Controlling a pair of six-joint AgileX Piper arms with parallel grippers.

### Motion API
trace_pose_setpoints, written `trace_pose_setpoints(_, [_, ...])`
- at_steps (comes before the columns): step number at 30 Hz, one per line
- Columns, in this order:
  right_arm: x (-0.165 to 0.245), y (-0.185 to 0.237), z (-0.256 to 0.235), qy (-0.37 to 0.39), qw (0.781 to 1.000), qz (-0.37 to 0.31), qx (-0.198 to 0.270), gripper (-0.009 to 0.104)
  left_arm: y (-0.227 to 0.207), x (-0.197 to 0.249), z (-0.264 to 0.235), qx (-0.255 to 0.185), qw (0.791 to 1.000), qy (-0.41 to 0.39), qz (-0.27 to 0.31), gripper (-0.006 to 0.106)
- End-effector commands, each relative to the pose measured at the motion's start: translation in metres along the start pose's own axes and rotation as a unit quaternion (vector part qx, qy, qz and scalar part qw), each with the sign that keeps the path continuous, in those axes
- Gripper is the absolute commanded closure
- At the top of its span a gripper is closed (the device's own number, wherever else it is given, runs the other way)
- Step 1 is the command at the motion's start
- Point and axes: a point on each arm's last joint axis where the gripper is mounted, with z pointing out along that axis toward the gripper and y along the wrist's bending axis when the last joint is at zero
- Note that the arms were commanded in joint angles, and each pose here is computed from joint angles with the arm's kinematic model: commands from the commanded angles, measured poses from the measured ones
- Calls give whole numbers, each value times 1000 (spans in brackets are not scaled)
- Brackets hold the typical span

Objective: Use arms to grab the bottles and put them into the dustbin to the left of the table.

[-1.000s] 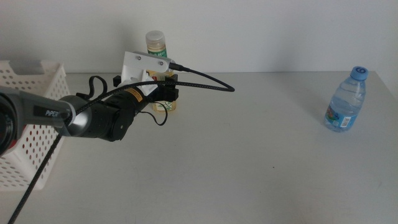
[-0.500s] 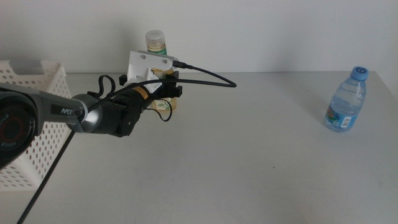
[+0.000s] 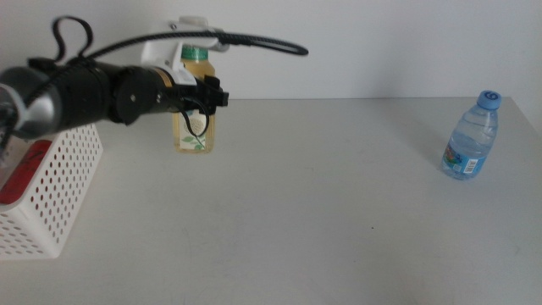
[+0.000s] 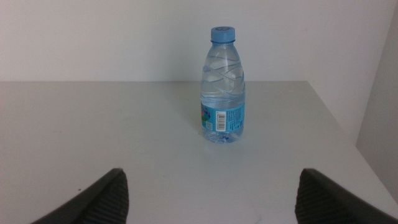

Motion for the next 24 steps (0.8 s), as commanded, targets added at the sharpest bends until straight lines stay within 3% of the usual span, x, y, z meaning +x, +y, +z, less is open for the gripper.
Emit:
trace_pose_setpoints(1, [-12, 0, -3, -56, 998, -9, 0, 1, -3, -71, -63, 5, 992, -124, -1, 102])
trace_pose_setpoints(8, [-12, 0, -3, -56, 998, -9, 0, 1, 22, -121, -131, -30, 998, -5, 56, 102])
trace_pose_setpoints(15, [-12, 0, -3, -56, 998, -9, 0, 1, 100, -130, -182, -113, 988, 101, 13, 102])
trace_pose_setpoints(19, [-12, 0, -3, -56, 998, -9, 0, 1, 133, -116, -193, -112, 982, 154, 12, 102])
trace_pose_setpoints(24, [-12, 0, -3, -56, 998, -9, 0, 1, 164, -98, -181, -97, 976, 191, -33, 102])
